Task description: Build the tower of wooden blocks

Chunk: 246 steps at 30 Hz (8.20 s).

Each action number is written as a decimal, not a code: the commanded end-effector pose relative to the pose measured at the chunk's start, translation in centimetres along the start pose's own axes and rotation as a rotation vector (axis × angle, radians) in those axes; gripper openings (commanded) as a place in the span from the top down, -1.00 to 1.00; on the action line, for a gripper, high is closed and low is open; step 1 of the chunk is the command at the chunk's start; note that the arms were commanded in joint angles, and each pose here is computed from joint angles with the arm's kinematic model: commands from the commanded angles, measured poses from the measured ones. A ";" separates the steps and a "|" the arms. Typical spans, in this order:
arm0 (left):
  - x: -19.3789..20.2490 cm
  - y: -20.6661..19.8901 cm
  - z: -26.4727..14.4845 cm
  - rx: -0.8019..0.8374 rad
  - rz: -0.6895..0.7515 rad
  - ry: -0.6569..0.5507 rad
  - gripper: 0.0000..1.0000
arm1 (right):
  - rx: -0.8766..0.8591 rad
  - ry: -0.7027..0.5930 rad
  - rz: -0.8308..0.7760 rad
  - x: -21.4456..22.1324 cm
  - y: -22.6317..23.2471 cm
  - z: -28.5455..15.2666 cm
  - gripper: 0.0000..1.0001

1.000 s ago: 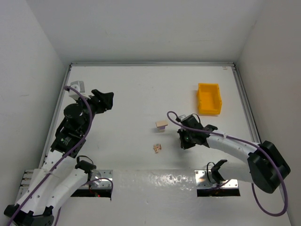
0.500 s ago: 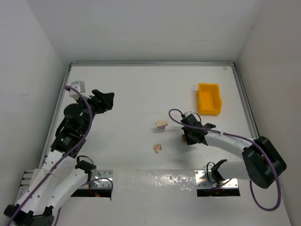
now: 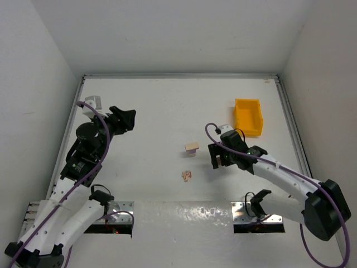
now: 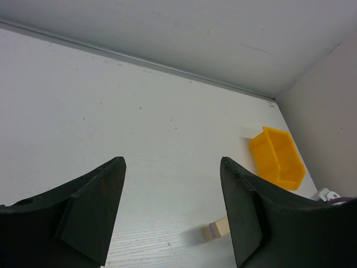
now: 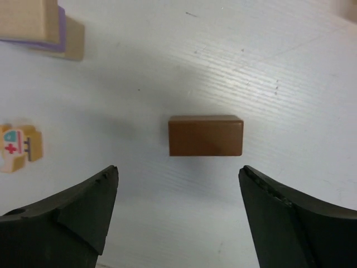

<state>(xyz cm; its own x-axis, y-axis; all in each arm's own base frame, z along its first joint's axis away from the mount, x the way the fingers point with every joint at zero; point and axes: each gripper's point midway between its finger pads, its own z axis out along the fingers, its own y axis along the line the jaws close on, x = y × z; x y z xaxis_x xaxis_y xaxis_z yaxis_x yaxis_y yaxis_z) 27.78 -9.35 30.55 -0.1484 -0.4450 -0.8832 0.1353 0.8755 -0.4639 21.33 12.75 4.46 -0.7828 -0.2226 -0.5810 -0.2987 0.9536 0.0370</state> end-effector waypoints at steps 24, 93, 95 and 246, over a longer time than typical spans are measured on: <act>-1.9 -0.8 0.0 0.023 -0.008 -0.046 -0.31 | 0.098 0.049 -0.009 -1.9 -1.7 4.3 -0.50; 1.1 -1.9 -4.6 0.105 0.062 0.003 -0.25 | 0.053 -0.050 0.044 -13.5 10.8 1.0 -0.15; 1.0 -1.8 -4.6 0.097 0.060 0.001 -0.25 | 0.053 -0.046 0.046 -13.5 10.9 1.2 -0.15; 4.0 -0.4 -2.0 0.002 0.006 0.094 -0.22 | -0.389 -0.327 -0.040 -4.2 10.3 -3.9 0.96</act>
<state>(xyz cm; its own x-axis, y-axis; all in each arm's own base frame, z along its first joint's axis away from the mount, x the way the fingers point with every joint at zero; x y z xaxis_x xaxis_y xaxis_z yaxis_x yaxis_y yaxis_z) 24.65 -10.45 27.71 -0.2205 -0.3756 -0.9001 0.1428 0.9005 -0.4108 21.52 21.33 12.43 -0.5899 -0.1056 -0.8006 -0.4447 0.8700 0.2130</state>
